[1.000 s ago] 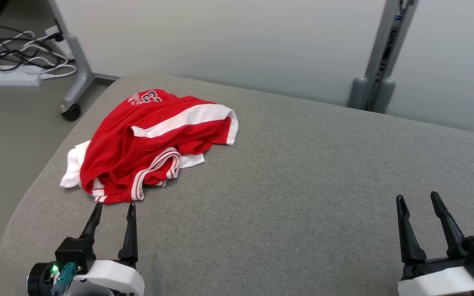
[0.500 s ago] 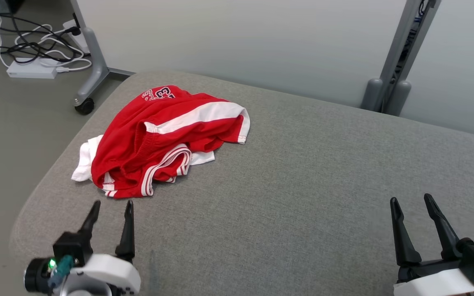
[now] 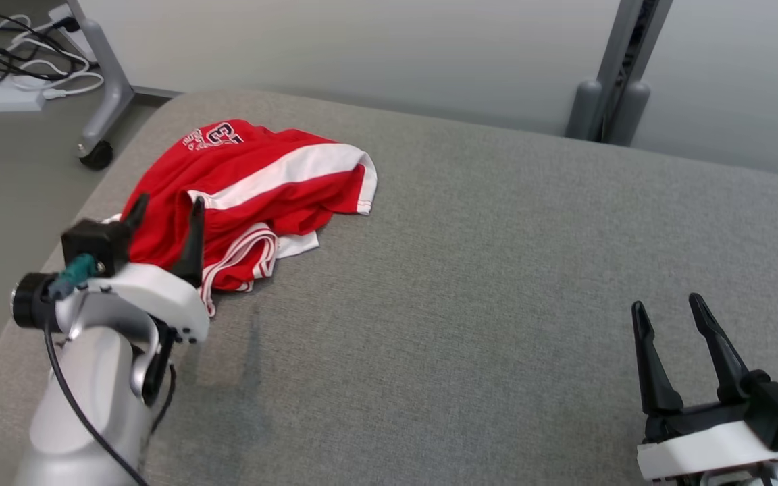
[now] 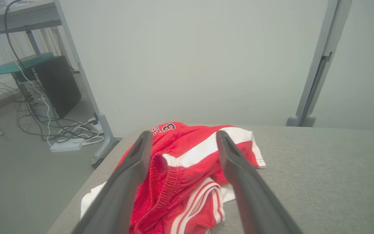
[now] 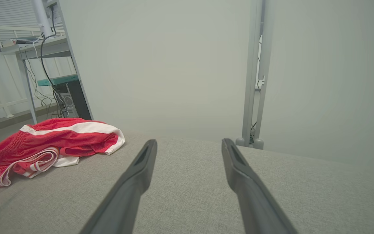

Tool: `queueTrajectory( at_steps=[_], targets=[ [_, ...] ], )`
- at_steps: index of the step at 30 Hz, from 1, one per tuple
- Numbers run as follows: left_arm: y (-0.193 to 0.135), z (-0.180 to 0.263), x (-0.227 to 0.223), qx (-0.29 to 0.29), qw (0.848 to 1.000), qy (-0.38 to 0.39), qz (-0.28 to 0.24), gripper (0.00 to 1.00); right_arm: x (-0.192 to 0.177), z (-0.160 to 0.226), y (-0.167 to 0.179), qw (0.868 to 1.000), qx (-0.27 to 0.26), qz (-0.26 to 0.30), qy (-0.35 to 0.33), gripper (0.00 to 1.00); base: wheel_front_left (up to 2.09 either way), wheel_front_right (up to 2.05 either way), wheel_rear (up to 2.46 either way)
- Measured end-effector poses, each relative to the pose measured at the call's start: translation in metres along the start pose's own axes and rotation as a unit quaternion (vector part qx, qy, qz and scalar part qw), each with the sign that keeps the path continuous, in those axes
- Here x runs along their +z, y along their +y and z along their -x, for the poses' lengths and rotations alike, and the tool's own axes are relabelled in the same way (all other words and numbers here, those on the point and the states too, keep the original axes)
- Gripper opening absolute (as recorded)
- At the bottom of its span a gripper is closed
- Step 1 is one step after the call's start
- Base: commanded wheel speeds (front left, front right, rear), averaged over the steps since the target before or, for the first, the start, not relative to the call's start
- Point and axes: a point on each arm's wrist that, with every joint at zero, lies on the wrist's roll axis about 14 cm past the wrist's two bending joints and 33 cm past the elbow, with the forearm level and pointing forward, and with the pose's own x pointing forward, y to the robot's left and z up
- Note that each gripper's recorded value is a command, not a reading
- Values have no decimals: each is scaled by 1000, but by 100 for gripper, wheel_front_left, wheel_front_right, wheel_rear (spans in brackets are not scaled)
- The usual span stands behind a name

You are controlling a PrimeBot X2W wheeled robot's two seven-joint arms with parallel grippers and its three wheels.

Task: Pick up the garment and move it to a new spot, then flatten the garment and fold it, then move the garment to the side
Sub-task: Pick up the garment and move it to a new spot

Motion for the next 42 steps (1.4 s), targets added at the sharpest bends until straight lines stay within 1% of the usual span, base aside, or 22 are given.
queueTrajectory(
  at_steps=[4, 8, 15, 19, 20, 21, 23, 25, 26, 27, 28, 36, 42],
  targets=[
    [3, -25, -11, 0, 999, 38, 2, 100, -3, -8, -4, 1000, -2, 0, -1, 100, 0, 0, 0],
    [3, -45, -33, 3, 997, 81, 17, 100, -11, -15, -13, 1000, -11, 0, 5, 100, 0, 0, 0],
    [7, -69, -79, 25, 987, 154, 30, 100, -27, -22, -33, 999, -31, 4, 19, 100, 0, 0, 0],
    [7, -77, -95, 34, 983, 176, 32, 100, -33, -22, -43, 999, -42, 5, 25, 100, 0, 0, 0],
    [5, -81, -104, 36, 981, 187, 33, 97, -37, -21, -47, 998, -48, 4, 30, 100, 0, 0, 0],
    [4, -83, -107, 36, 980, 190, 34, 84, -39, -21, -49, 998, -50, 5, 33, 100, 0, 0, 0],
    [2, -86, -110, 35, 980, 191, 35, 48, -42, -21, -52, 998, -54, 5, 36, 100, 0, 0, 0],
    [2, -89, -112, 37, 981, 187, 37, 40, -43, -21, -54, 998, -57, 5, 37, 100, 0, 0, 0],
    [1, -91, -111, 37, 982, 184, 39, 32, -44, -21, -55, 998, -57, 5, 37, 100, 0, 0, 0],
    [1, -94, -109, 37, 983, 177, 42, 19, -44, -22, -56, 998, -58, 5, 37, 100, 0, 0, 0],
    [0, -96, -107, 36, 983, 172, 42, 0, -44, -22, -56, 998, -58, 5, 37, 100, 0, 0, 0],
    [2, -109, -71, 27, 993, 108, 28, 0, -35, -21, -56, 998, -60, 8, 27, 100, 0, 0, 0],
    [-15, -114, -36, -8, 998, 66, 15, 0, -20, -17, -57, 998, -64, 11, 12, 100, 0, 0, 0]
  ],
)
